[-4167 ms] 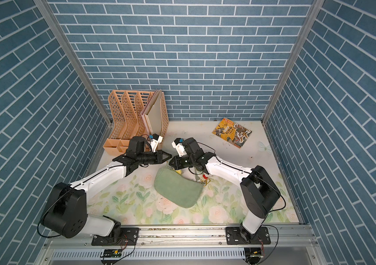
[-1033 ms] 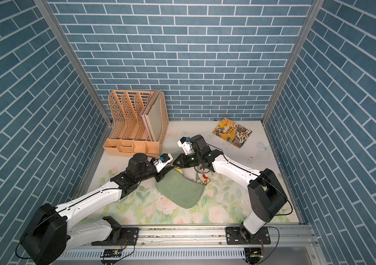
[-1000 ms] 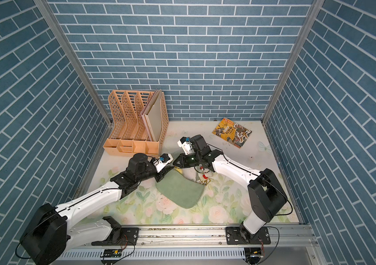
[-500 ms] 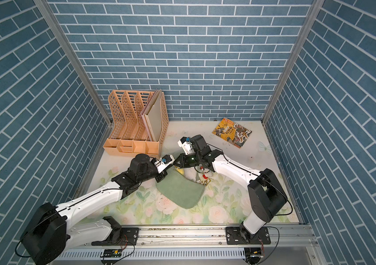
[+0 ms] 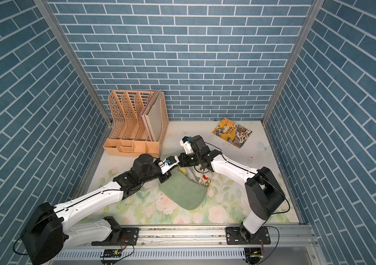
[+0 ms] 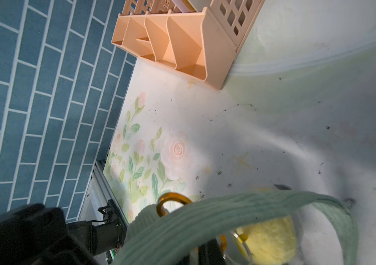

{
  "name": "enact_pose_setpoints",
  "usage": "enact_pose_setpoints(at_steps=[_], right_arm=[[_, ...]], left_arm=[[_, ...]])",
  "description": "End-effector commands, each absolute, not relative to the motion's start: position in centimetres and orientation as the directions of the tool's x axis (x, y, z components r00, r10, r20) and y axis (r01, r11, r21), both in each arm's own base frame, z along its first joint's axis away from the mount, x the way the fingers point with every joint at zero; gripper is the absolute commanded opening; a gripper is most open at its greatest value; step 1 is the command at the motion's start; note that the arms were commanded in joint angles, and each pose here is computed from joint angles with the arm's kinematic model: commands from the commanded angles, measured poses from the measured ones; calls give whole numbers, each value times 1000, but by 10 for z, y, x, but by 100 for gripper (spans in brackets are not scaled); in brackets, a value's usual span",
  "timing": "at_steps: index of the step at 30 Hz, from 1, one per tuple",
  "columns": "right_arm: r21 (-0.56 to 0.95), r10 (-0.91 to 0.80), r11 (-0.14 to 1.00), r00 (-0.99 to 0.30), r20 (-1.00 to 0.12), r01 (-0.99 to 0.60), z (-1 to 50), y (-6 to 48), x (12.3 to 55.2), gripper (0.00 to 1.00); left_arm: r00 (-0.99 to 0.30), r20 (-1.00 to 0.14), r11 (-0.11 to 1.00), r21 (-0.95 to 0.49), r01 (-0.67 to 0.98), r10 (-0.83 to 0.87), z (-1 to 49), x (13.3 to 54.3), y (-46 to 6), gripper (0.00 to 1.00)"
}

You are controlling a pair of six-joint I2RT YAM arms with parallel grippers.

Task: Remove the decoration from the bag
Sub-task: Remove the decoration item from the bag, then place the bag at the center of the board.

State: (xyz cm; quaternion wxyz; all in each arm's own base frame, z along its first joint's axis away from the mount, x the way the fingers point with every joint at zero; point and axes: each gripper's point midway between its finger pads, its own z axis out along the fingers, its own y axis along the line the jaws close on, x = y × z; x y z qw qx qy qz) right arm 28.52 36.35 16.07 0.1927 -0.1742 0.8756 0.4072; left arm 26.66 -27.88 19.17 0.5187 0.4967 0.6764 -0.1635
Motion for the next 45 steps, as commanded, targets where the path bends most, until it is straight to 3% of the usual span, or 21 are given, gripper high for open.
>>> enact_pose_setpoints(at_steps=[1, 6, 9, 18, 25, 27, 36, 40, 45], right_arm=[[659, -108, 597, -860, -499, -458, 168, 369, 296, 0], [635, -162, 587, -841, -516, -502, 164, 356, 277, 0], [590, -173, 612, -818, -549, -526, 167, 341, 275, 0], [567, -129, 624, -787, -604, -538, 182, 318, 281, 0], [546, -109, 591, -729, -676, -594, 202, 319, 283, 0], [531, -99, 585, -703, -704, -614, 202, 320, 282, 0], [355, -108, 596, -510, -853, -721, 205, 328, 276, 0], [290, -111, 599, -436, -893, -747, 204, 328, 272, 0], [247, -120, 586, -384, -915, -772, 207, 333, 269, 0]], left_arm=[[45, -874, 456, 295, 839, 483, 205, 267, -283, 0], [-100, -851, 599, 274, 753, 515, 200, 295, -263, 0], [-194, -879, 670, 172, 722, 435, 199, 301, -253, 0], [-310, -929, 709, -78, 701, 204, 198, 293, -242, 0], [-511, -859, 802, -309, 511, -5, 159, 303, -224, 1], [-524, -848, 797, -371, 476, -81, 162, 306, -223, 4], [-596, -774, 833, -463, 303, -213, 186, 309, -195, 47], [-575, -784, 801, -491, 343, -234, 227, 304, -197, 48], [-639, -733, 670, -597, 441, -232, 266, 295, -246, 48]])
